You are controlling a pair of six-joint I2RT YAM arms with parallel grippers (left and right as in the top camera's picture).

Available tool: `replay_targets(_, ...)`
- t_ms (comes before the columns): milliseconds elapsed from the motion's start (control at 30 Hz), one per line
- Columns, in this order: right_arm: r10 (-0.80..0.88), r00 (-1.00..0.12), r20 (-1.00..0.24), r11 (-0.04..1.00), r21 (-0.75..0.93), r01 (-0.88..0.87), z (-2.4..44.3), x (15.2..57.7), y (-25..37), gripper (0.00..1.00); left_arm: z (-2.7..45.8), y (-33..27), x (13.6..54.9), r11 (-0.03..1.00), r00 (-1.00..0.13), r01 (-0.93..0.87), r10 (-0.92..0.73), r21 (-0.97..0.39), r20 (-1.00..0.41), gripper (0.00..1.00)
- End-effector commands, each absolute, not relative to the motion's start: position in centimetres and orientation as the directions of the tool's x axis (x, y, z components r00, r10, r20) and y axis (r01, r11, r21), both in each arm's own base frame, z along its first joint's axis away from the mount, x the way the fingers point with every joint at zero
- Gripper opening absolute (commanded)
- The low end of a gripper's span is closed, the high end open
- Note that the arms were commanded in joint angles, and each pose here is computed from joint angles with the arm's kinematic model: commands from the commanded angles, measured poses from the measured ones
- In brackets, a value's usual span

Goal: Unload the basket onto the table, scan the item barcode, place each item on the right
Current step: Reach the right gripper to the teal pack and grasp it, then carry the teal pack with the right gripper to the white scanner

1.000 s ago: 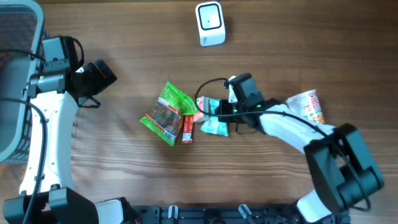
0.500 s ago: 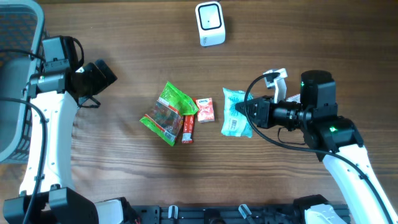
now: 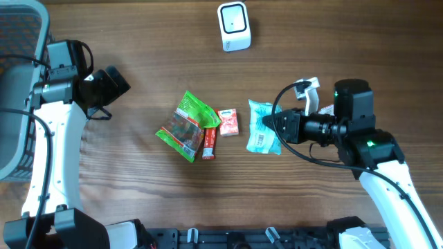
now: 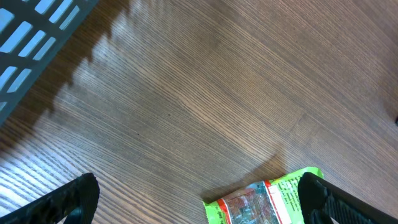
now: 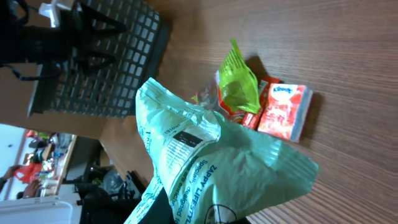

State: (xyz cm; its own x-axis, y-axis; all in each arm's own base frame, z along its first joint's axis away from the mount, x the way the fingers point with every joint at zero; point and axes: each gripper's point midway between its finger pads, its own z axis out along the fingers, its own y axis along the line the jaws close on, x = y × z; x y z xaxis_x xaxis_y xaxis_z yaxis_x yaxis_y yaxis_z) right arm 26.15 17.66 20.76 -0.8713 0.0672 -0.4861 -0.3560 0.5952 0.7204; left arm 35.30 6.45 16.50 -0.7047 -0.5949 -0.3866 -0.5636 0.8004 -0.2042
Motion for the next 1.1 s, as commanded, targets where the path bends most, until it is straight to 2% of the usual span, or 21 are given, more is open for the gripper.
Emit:
replay_targets(0, 0.069, -0.861, -0.504, 0.620, 0.698, -0.359, 20.8, 26.3, 17.3, 0.04, 16.9, 6.6, 35.4, 0.804, -0.702, -0.557, -0.590, -0.210, -0.398, 1.00)
replay_targets(67, 0.067, -0.865, -0.496, 0.652, 0.678, -0.339, 20.1, 26.4, 16.8, 0.04, 16.9, 6.6, 35.4, 0.804, -0.702, -0.557, -0.591, -0.210, -0.398, 1.00)
replay_targets(200, 0.052, -0.886, -0.460, 0.815, 0.532, -0.229, 16.4, 26.5, 13.7, 0.04, 16.9, 6.6, 35.4, 0.804, -0.702, -0.557, -0.590, -0.210, -0.398, 1.00)
replay_targets(433, 0.011, -0.938, -0.346, 0.855, 0.489, -0.170, 12.7, 26.0, 13.0, 0.04, 16.9, 6.6, 35.4, 0.804, -0.702, -0.557, -0.590, -0.210, -0.398, 1.00)
replay_targets(567, 0.010, -0.935, -0.355, 0.884, 0.441, -0.157, 11.7, 27.0, 12.3, 0.04, 16.9, 6.6, 35.4, 0.804, -0.702, -0.557, -0.590, -0.210, -0.398, 1.00)
replay_targets(767, -0.005, -0.904, -0.428, 0.892, 0.406, -0.197, 13.0, 28.5, 12.1, 0.04, 16.9, 6.6, 35.4, 0.804, -0.702, -0.557, -0.591, -0.210, -0.398, 1.00)
replay_targets(1067, 0.012, -0.838, -0.545, 0.888, 0.391, -0.242, 22.1, 31.1, 12.3, 0.04, 16.9, 6.6, 35.4, 0.804, -0.702, -0.557, -0.590, -0.210, -0.398, 1.00)
